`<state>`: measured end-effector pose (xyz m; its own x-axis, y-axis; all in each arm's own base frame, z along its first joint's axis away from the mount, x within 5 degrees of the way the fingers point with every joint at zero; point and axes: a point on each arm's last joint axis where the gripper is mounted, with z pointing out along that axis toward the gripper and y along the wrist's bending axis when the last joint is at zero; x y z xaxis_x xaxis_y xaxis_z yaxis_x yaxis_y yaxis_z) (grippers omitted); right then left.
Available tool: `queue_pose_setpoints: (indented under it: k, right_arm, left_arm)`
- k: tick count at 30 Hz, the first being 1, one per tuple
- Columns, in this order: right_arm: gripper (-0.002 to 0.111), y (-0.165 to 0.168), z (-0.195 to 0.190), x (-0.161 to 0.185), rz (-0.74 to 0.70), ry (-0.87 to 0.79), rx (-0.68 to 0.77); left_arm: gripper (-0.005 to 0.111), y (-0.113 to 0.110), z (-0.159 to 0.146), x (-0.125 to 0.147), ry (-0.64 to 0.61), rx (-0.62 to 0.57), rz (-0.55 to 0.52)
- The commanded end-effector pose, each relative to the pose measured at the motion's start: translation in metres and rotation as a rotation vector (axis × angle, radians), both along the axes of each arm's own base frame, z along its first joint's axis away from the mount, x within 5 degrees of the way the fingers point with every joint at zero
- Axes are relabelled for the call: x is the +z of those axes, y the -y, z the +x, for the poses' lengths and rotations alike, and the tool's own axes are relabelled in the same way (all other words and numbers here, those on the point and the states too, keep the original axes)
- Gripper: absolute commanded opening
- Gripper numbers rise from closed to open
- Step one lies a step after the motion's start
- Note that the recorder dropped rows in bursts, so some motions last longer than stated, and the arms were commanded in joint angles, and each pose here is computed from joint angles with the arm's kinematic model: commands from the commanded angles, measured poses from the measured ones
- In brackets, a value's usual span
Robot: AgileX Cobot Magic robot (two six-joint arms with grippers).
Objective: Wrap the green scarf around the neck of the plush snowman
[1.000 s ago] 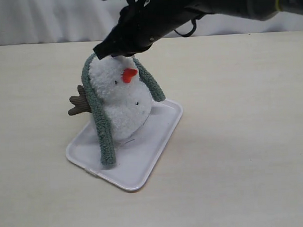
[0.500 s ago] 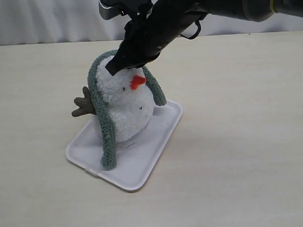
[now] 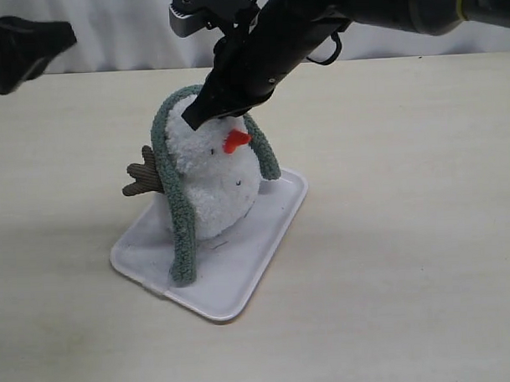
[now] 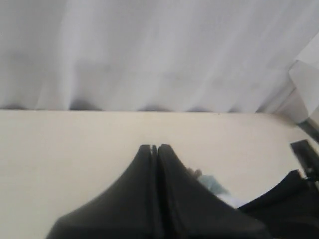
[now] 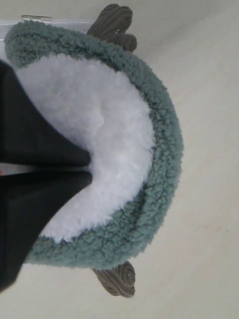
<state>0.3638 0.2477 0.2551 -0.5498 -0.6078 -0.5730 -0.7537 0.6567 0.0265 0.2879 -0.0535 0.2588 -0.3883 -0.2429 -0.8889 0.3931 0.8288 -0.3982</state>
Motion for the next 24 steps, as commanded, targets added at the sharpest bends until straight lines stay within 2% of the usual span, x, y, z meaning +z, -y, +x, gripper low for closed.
queue_pose_setpoints:
  k: [1,5,7,10,12,14,15,19,20,22,24]
  right_arm:
    - [0.004,0.003,-0.002,-0.006,-0.035,-0.041,0.004]
    - [0.004,0.003,-0.002,-0.006,-0.035,-0.041,0.004]
    - [0.004,0.003,-0.002,-0.006,-0.035,-0.041,0.004]
    - [0.004,0.003,-0.002,-0.006,-0.034,-0.039,0.004]
    - [0.004,0.003,-0.002,-0.006,-0.031,-0.034,0.002]
    - [0.004,0.002,-0.001,-0.006,-0.029,-0.030,0.001]
    - [0.004,0.002,-0.001,-0.005,-0.028,-0.029,0.000]
    - [0.004,0.003,-0.001,-0.006,-0.044,-0.024,0.005]
    - [0.004,0.004,-0.001,-0.006,-0.046,-0.028,0.006]
    - [0.004,0.004,-0.002,-0.006,-0.050,-0.034,0.008]
    - [0.004,0.004,-0.003,-0.007,-0.054,-0.042,0.010]
  left_arm:
    - [0.000,0.008,0.020,-0.025,-0.050,-0.117,0.093]
    - [0.000,0.019,0.030,-0.036,-0.027,-0.322,0.222]
    - [0.000,0.020,0.034,-0.041,-0.028,-0.378,0.282]
    - [0.000,0.020,0.041,-0.046,-0.040,-0.374,0.273]
    - [0.000,0.024,0.045,-0.048,-0.003,-0.424,0.267]
    - [0.000,0.031,0.052,-0.046,0.035,-0.504,0.198]
    - [0.000,0.035,0.056,-0.050,0.053,-0.551,0.169]
    - [0.000,0.042,0.064,-0.077,0.178,-0.666,0.198]
    - [0.000,0.044,0.063,-0.085,0.207,-0.702,0.169]
    - [0.000,0.046,0.063,-0.089,0.252,-0.721,0.135]
    - [0.000,0.045,0.066,-0.091,0.231,-0.689,0.146]
